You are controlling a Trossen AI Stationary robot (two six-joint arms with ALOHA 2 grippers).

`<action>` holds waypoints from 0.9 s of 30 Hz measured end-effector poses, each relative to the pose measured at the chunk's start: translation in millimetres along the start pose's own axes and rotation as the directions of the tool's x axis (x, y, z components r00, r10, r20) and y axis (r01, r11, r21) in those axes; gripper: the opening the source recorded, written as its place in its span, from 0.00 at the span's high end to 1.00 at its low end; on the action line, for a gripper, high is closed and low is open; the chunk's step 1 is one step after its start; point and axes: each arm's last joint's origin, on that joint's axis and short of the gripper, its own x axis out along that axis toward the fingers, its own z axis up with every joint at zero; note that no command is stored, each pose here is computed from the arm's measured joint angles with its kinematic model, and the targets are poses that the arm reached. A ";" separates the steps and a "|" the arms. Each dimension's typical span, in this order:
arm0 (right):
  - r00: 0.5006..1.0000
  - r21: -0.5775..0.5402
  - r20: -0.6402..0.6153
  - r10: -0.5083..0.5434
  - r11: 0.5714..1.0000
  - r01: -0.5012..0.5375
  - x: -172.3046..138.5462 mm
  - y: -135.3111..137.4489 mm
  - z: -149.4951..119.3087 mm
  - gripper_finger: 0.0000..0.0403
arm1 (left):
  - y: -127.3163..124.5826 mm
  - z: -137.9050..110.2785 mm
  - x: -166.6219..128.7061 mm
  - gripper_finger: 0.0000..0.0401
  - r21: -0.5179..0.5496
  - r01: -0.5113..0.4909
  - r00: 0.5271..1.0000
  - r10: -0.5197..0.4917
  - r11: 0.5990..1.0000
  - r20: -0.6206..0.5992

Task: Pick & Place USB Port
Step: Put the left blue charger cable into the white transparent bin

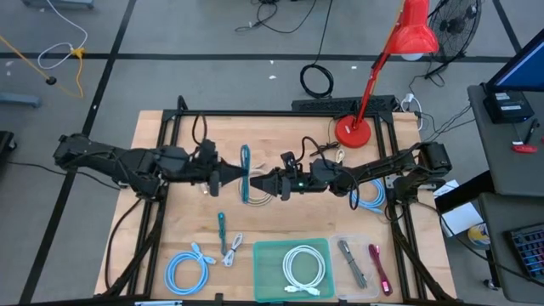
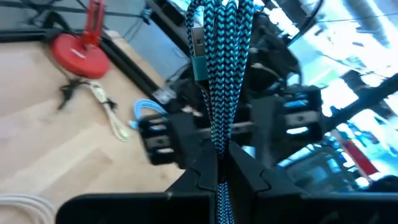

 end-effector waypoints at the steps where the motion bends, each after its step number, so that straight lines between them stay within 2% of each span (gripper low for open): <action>1: 1.000 -0.002 -0.001 -0.003 1.000 0.003 0.0 -0.3 -0.2 0.52 | -1.1 0.0 -0.1 0.98 -0.008 0.012 1.000 -0.012 1.000 0.000; 9: 1.000 -0.003 -0.001 -0.003 1.000 0.003 0.0 -0.4 0.0 0.52 | -1.3 0.4 0.9 0.98 -0.020 0.018 1.000 -0.018 1.000 0.003; 19: 1.000 -0.017 -0.004 -0.001 1.000 0.000 0.0 0.4 -1.1 0.52 | 6.9 -9.9 31.0 0.98 -0.031 0.006 1.000 -0.007 0.999 -0.028; 27: 1.000 -0.015 -0.015 0.006 1.000 -0.006 -0.3 3.1 -5.4 0.52 | 7.5 5.6 18.8 0.98 -0.022 0.019 0.999 -0.019 1.000 0.030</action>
